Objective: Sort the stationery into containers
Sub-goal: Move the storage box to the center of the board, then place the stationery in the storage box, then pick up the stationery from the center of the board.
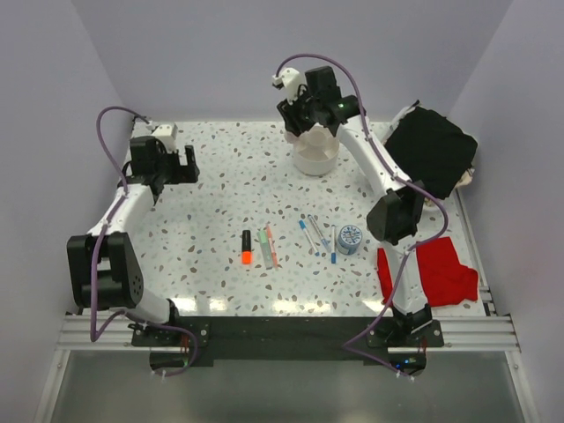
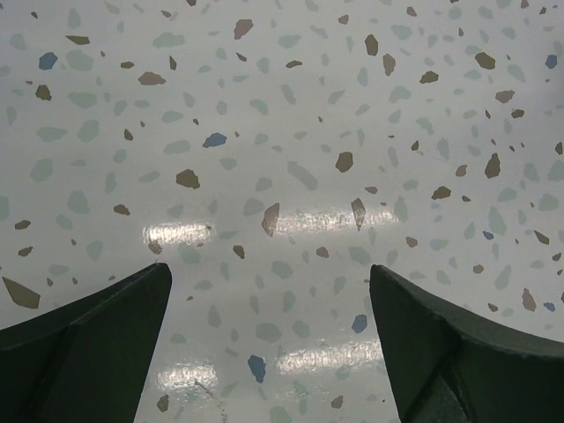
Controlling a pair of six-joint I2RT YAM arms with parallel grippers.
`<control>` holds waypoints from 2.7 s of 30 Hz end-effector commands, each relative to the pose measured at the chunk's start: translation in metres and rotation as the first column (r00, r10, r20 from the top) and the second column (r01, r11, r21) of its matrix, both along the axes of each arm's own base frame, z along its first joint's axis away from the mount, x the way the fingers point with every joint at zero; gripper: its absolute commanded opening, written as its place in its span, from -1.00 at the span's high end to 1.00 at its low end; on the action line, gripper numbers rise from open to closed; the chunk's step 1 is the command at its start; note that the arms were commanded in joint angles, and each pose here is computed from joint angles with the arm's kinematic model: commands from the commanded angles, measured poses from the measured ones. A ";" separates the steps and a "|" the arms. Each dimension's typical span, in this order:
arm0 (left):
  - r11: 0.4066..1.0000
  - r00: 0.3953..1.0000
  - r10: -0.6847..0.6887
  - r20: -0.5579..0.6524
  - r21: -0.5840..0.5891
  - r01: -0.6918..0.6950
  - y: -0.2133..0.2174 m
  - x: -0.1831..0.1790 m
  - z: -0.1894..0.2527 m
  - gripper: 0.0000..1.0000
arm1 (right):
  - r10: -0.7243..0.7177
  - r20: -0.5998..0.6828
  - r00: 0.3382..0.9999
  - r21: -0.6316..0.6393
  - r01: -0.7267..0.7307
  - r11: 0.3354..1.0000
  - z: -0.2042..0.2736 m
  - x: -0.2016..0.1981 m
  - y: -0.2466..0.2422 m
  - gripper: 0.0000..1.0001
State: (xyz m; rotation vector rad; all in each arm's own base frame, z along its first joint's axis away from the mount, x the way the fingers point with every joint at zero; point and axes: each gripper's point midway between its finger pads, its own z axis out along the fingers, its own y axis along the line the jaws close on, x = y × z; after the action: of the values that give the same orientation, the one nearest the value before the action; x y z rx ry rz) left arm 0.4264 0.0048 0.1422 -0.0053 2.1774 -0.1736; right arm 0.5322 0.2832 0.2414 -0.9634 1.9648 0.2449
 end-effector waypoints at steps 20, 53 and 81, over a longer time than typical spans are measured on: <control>0.998 0.999 -0.040 0.013 0.038 0.040 -0.024 0.015 0.011 -1.00 | -0.198 0.161 0.967 0.056 0.191 0.980 0.067 0.038 -0.080 1.00; 0.998 0.999 -0.048 -0.003 0.035 0.048 -0.027 0.025 -0.001 -1.00 | -0.140 -0.123 0.982 0.012 0.142 0.990 -0.032 0.019 -0.071 0.79; 0.744 0.755 -0.651 0.080 0.263 0.614 -0.135 -0.015 0.010 -1.00 | 0.103 -0.301 0.948 0.045 -0.094 0.995 -0.045 -0.174 -0.089 -0.46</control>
State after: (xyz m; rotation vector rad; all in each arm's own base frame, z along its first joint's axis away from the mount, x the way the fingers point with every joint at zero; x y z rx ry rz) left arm 0.4306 -0.0880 0.1255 0.4630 2.1722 -0.2394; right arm 0.4173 0.1924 0.2285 -0.8943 2.1712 0.4082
